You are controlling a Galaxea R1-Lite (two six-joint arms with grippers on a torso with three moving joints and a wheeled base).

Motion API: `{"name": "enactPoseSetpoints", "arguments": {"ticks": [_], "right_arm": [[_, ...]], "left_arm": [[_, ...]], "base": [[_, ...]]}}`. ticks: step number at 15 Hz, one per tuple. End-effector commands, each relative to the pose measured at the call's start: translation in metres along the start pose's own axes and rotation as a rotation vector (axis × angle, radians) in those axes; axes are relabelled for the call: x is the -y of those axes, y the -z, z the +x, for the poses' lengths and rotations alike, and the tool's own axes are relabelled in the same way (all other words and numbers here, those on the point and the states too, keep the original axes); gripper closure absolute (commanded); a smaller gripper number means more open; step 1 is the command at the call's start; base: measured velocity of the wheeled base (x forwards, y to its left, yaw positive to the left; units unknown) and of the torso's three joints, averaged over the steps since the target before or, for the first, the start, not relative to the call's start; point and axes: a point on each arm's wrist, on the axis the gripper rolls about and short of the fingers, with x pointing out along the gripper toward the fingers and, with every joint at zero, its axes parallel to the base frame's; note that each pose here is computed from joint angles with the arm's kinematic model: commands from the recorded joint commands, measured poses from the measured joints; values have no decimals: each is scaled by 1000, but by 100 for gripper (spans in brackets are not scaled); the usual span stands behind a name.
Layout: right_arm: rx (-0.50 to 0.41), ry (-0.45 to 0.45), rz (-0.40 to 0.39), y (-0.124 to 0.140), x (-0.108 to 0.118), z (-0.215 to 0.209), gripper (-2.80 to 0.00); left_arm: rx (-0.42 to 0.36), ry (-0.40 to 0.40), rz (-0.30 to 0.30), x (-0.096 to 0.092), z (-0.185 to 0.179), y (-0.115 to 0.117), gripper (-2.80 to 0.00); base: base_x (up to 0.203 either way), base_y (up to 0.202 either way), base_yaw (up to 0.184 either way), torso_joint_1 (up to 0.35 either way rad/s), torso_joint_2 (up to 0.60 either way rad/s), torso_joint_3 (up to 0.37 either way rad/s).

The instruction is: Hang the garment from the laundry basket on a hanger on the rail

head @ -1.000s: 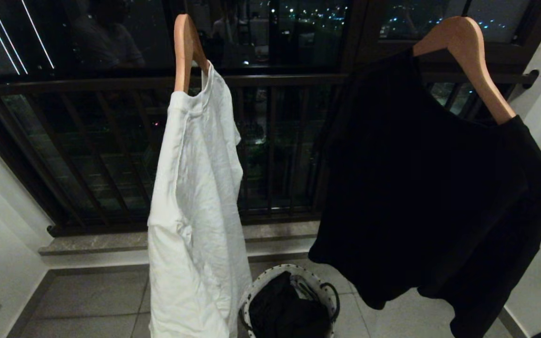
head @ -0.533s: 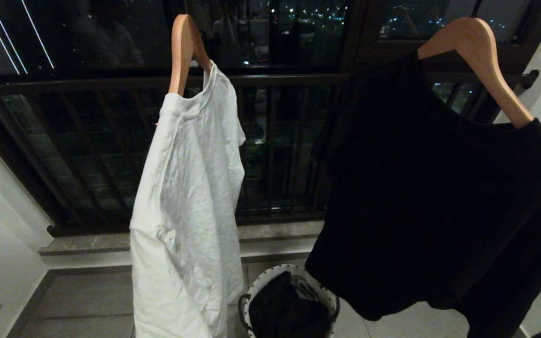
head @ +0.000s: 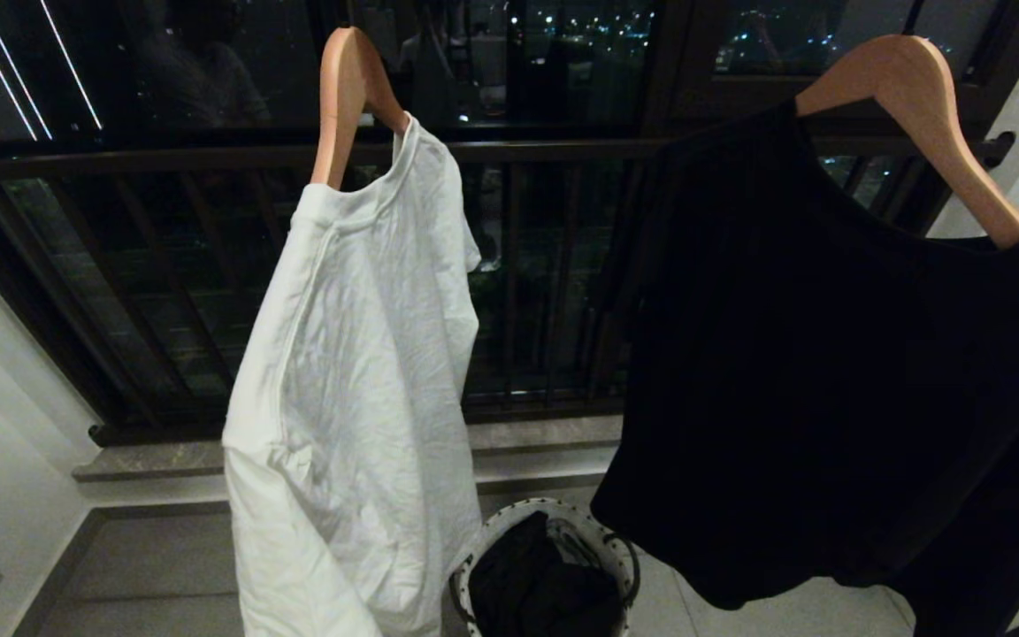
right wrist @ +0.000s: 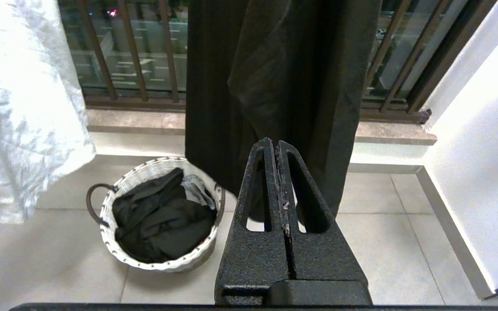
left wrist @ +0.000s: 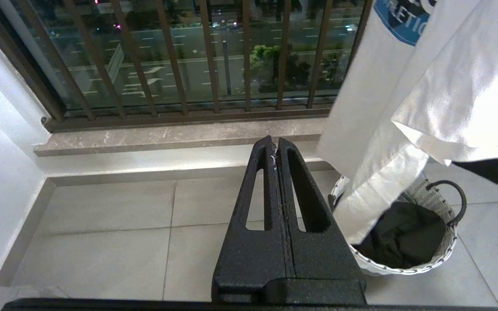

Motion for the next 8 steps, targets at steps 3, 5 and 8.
{"name": "enactPoseSetpoints", "arguments": {"ticks": [3,5,8], "right_arm": [[-1,-2,-4,0,0,0,0],[-3,-2,0,0,0,0,0],[0,0,-7,0,0,0,0]], "left_arm": [[-1,0,-1,0,0,0,0],[-1,0,-1,0,0,0,0],[-1,0,-1,0,0,0,0]], "base": [[0,0,0,0,0,0],[0,0,0,0,0,0],[0,0,0,0,0,0]]}}
